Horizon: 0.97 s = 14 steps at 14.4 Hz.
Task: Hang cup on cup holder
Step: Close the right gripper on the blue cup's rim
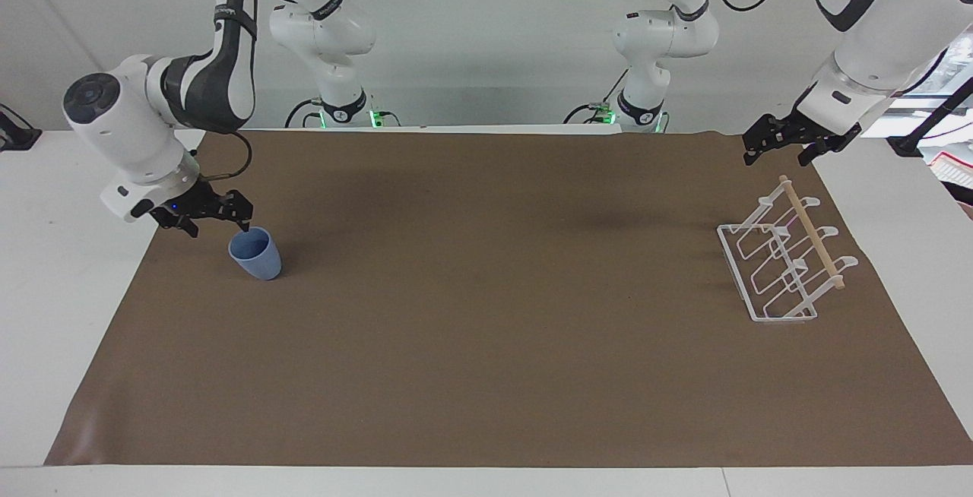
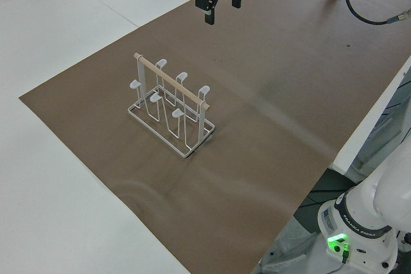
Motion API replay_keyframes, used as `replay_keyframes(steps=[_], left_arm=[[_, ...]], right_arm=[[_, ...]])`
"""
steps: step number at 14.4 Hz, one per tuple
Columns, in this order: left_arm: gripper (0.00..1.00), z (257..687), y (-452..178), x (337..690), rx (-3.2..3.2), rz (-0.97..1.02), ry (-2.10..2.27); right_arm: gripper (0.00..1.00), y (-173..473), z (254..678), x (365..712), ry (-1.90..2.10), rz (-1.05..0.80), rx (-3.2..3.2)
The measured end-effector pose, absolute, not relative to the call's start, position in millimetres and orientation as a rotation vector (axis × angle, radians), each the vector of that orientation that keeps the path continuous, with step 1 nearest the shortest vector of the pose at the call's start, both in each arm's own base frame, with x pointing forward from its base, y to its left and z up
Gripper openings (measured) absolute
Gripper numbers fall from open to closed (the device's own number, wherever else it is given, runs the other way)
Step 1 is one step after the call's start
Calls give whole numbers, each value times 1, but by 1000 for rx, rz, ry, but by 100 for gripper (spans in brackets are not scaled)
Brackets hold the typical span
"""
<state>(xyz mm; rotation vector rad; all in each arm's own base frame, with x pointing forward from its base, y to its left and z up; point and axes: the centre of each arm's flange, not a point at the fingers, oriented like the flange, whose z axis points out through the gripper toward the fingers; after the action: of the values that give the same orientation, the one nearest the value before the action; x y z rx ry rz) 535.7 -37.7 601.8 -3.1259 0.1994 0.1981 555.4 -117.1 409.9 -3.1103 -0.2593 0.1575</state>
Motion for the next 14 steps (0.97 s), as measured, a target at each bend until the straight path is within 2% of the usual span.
replay_keyframes(steps=[7, 8, 11, 12, 13, 14], left_arm=[[100, 602, -38, 536, -3126, 198, 199], [100, 602, -38, 536, -3126, 198, 199], [100, 602, -38, 536, -3126, 198, 199], [100, 602, -38, 536, -3126, 198, 199], [100, 602, -38, 536, -3126, 198, 199], [100, 602, -38, 536, -3126, 198, 199]], right_arm=[[88, -128, 380, 554, -381, 109, -3105], [84, -128, 379, 555, -381, 100, -3107], [80, -126, 374, 553, -385, 99, -3106], [74, -127, 371, 552, -383, 96, -3107], [74, -127, 369, 552, -382, 96, -3108], [69, -127, 367, 551, -382, 99, -3107]])
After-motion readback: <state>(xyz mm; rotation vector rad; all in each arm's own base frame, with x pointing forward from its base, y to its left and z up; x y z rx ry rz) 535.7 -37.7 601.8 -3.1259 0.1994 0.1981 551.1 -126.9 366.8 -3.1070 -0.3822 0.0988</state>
